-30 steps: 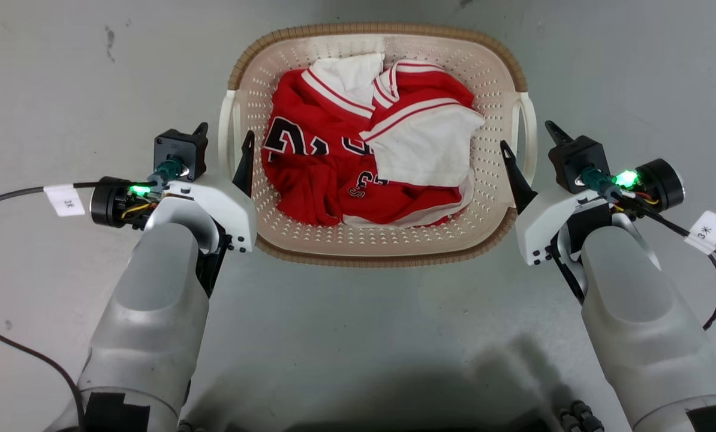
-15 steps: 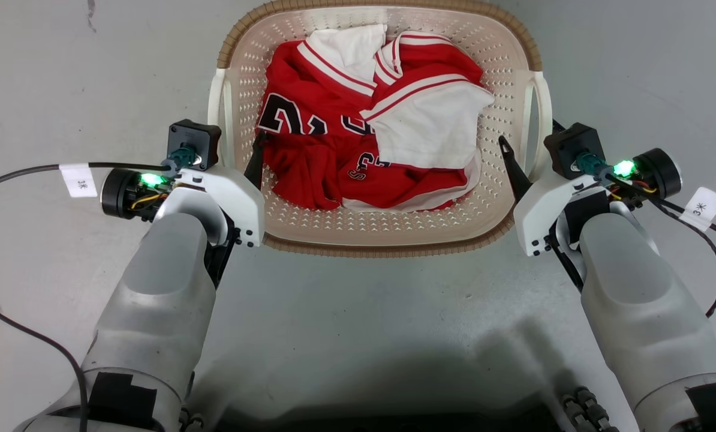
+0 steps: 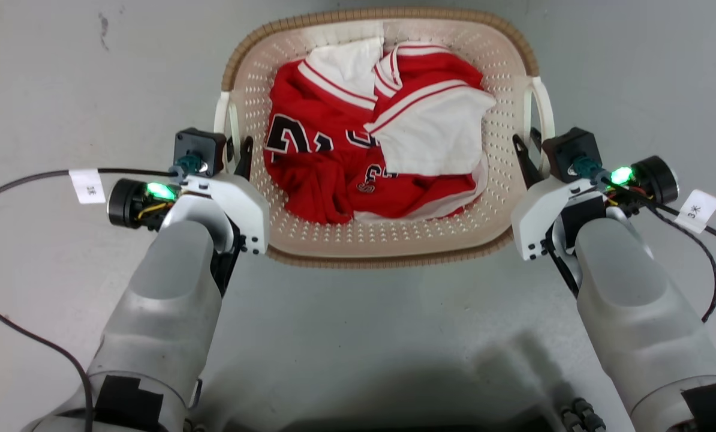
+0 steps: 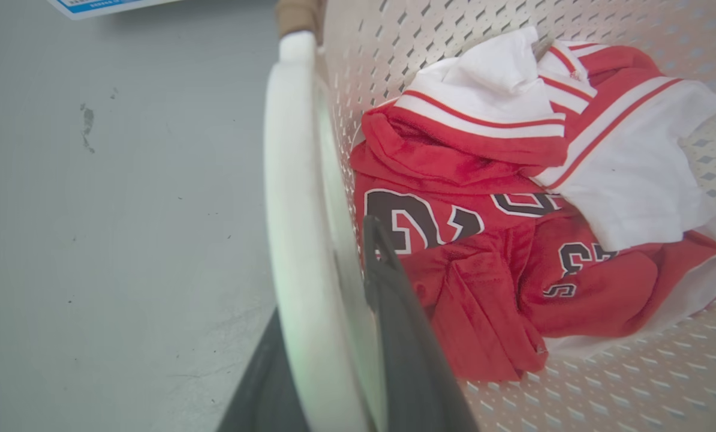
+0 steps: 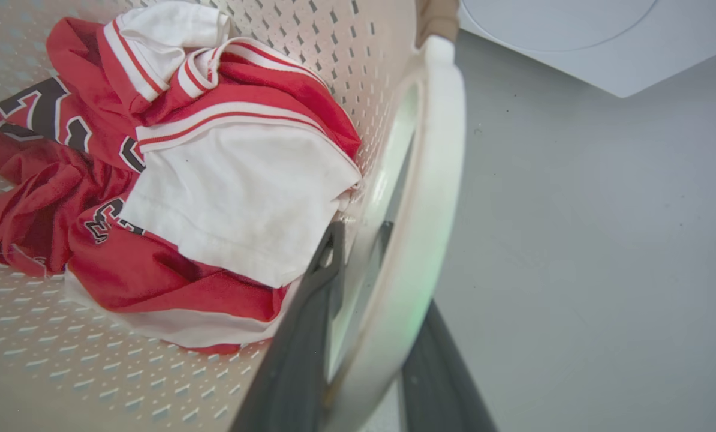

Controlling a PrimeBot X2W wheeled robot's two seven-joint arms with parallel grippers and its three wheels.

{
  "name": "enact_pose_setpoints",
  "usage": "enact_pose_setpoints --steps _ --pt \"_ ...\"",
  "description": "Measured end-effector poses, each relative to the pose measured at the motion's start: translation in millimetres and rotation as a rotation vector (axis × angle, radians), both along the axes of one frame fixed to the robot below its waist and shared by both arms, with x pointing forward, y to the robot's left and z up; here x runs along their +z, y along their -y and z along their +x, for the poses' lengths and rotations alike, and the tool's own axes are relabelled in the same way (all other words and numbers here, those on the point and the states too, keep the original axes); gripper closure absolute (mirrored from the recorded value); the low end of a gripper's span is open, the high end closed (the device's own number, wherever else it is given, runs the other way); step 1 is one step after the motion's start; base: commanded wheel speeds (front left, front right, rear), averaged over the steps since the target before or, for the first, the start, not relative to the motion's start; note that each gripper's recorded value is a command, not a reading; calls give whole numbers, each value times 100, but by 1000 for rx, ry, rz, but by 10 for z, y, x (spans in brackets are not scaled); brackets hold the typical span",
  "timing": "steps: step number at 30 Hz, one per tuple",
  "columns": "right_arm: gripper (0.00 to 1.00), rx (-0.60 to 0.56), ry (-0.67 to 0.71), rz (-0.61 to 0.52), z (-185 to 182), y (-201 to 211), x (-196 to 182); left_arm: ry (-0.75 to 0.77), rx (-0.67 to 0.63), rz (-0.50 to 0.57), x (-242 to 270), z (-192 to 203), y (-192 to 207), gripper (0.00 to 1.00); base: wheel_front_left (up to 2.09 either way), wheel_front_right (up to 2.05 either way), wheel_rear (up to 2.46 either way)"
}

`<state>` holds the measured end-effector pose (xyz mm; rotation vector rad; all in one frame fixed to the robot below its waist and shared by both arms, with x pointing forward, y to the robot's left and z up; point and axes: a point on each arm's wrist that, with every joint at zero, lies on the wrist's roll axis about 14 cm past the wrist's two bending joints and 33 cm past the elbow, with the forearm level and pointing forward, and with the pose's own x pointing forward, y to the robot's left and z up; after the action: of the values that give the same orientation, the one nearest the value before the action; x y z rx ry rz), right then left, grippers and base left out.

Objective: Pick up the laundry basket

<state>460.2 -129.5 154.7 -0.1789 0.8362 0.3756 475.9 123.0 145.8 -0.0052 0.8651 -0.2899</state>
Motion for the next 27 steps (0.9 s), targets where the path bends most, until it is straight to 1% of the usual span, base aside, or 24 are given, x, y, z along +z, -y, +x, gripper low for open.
enact_pose_setpoints --steps 11,13,27 --pt "100 22 11 -5 -157 -20 389 -9 43 -10 380 -239 -31 100 0 0 0" --pt "100 29 8 -8 -209 -25 466 -4 34 -5 469 -283 -31 100 0 0 0" --pt "100 59 73 -8 -350 -92 1068 40 51 0 1068 -461 -83 100 0 0 0"
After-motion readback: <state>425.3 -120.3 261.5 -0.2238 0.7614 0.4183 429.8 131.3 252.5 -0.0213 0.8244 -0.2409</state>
